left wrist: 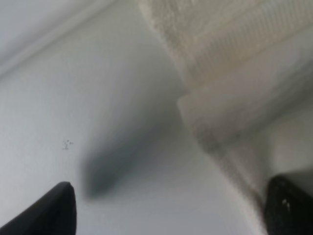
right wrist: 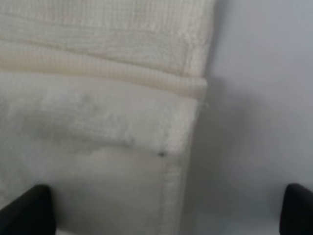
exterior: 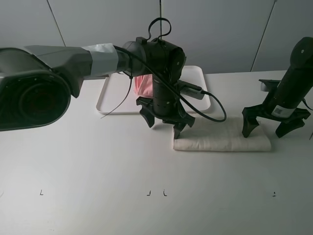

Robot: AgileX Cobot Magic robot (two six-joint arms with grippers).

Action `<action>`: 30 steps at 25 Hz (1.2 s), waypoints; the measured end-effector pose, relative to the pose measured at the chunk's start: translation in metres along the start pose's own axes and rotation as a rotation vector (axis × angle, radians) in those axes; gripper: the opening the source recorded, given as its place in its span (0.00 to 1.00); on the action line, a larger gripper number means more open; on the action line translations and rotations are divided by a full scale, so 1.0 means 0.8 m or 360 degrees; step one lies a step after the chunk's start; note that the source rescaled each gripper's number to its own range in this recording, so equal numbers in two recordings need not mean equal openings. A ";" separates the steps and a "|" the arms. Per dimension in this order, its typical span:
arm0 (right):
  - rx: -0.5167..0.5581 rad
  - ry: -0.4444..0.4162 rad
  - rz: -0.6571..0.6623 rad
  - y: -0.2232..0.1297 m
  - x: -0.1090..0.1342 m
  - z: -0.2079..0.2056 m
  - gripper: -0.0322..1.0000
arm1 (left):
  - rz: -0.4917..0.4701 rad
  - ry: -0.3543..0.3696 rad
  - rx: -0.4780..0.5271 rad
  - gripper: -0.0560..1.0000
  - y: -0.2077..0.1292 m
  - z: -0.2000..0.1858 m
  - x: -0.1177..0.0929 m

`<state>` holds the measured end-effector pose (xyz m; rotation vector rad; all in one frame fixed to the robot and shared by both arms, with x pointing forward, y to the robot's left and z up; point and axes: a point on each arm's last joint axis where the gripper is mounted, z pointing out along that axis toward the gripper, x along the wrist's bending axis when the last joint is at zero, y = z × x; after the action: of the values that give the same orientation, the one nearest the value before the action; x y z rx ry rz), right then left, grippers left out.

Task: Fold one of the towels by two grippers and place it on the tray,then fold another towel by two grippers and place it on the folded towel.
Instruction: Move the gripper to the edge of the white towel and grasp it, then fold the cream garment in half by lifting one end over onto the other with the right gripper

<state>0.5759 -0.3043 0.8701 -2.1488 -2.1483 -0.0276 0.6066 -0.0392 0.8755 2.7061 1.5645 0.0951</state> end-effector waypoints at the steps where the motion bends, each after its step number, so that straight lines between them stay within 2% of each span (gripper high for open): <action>1: 0.0002 -0.0002 -0.0002 0.000 0.000 0.000 0.98 | 0.0001 0.0003 -0.0001 0.98 0.000 0.000 0.000; 3: 0.0003 -0.0004 -0.0002 0.001 0.000 0.001 0.88 | 0.0001 0.0004 0.0001 0.98 0.000 0.000 0.000; 8: 0.0016 0.0009 0.0010 0.002 0.000 0.005 0.48 | 0.0006 0.0007 0.0001 0.98 0.000 0.000 0.000; 11: 0.0025 0.0041 0.0036 0.002 0.002 0.008 0.33 | 0.0006 0.0007 0.0001 0.98 0.000 0.000 0.000; 13: 0.0030 0.0059 0.0054 0.002 0.003 0.010 0.30 | 0.0006 0.0007 0.0001 0.98 0.000 0.000 0.000; 19: 0.0046 0.0084 0.0012 0.003 0.005 0.011 0.32 | 0.0011 0.0009 0.0000 0.98 0.000 0.000 0.001; 20: 0.0047 0.0090 0.0002 0.003 0.005 0.011 0.28 | 0.0017 0.0009 0.0000 0.98 0.000 0.000 0.001; 23: 0.0051 0.0121 -0.0003 0.003 0.007 0.011 0.07 | 0.0024 0.0009 0.0000 0.98 0.000 0.000 0.001; 30: 0.0055 0.0132 -0.0034 0.002 0.008 0.010 0.07 | 0.0027 0.0009 0.0000 0.98 0.000 0.000 0.001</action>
<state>0.5773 -0.2971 0.8622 -2.0676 -2.1104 -0.0793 0.6069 -0.0387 0.8756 2.7218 1.5435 0.1033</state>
